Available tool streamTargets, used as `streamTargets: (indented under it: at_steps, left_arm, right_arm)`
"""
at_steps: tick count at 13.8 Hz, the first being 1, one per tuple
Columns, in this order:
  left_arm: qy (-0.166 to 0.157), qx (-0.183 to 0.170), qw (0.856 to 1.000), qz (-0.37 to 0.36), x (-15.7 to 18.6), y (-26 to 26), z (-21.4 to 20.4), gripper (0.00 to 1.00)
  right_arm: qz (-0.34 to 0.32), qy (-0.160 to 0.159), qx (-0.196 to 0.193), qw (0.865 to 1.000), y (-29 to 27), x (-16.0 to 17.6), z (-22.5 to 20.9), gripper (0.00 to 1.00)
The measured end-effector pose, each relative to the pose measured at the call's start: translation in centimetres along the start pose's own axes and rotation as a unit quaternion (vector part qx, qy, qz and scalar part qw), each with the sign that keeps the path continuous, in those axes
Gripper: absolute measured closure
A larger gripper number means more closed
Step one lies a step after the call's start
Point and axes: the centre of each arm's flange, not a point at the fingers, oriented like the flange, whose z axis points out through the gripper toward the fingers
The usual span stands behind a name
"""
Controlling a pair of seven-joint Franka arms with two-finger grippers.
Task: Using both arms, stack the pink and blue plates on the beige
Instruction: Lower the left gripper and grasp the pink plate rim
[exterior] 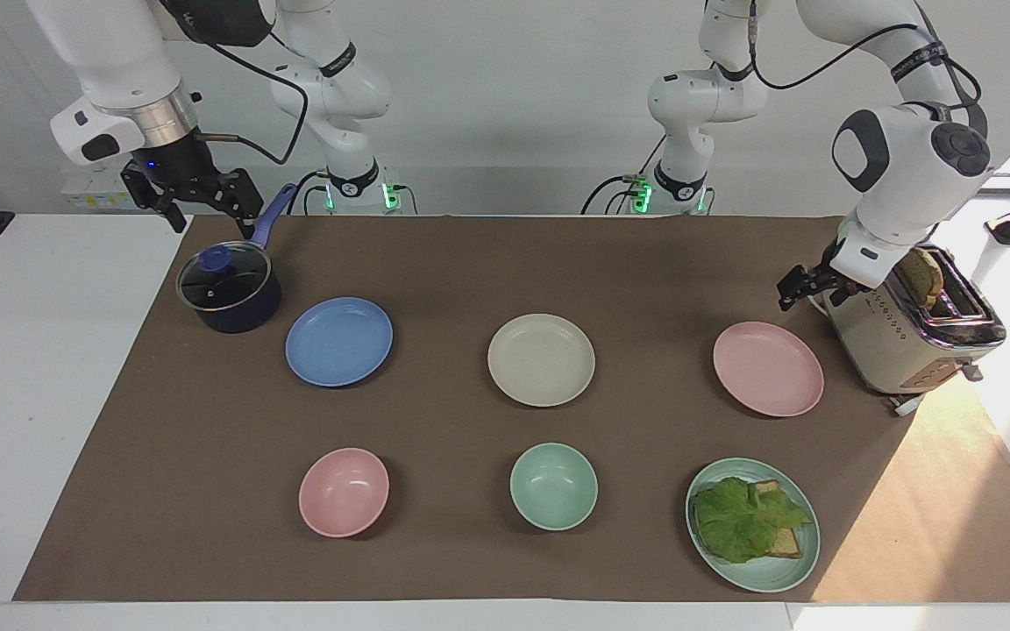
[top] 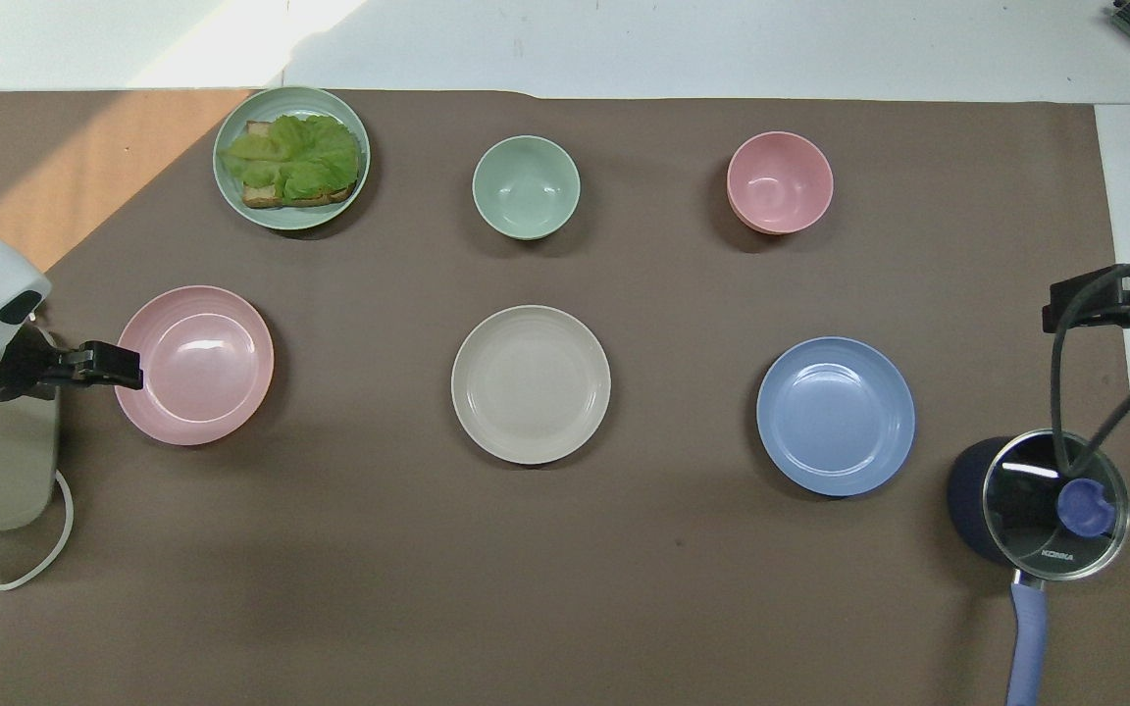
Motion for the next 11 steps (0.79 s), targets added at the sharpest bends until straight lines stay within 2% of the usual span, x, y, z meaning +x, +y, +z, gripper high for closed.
streamTargets:
  at_steps: [6, 11]
  left_arm:
    - [-0.013, 0.001, 1.000, -0.012, 2.4, -1.8, 7.1, 0.00]
    - [-0.012, 0.002, 1.000, -0.019, 2.5, -2.6, 9.6, 0.00]
  right_arm:
    - [0.000, 0.000, 0.000, 1.000, 0.0, 0.0, 0.0, 0.00]
    - [0.000, 0.000, 0.000, 1.000, 0.0, 0.0, 0.0, 0.00]
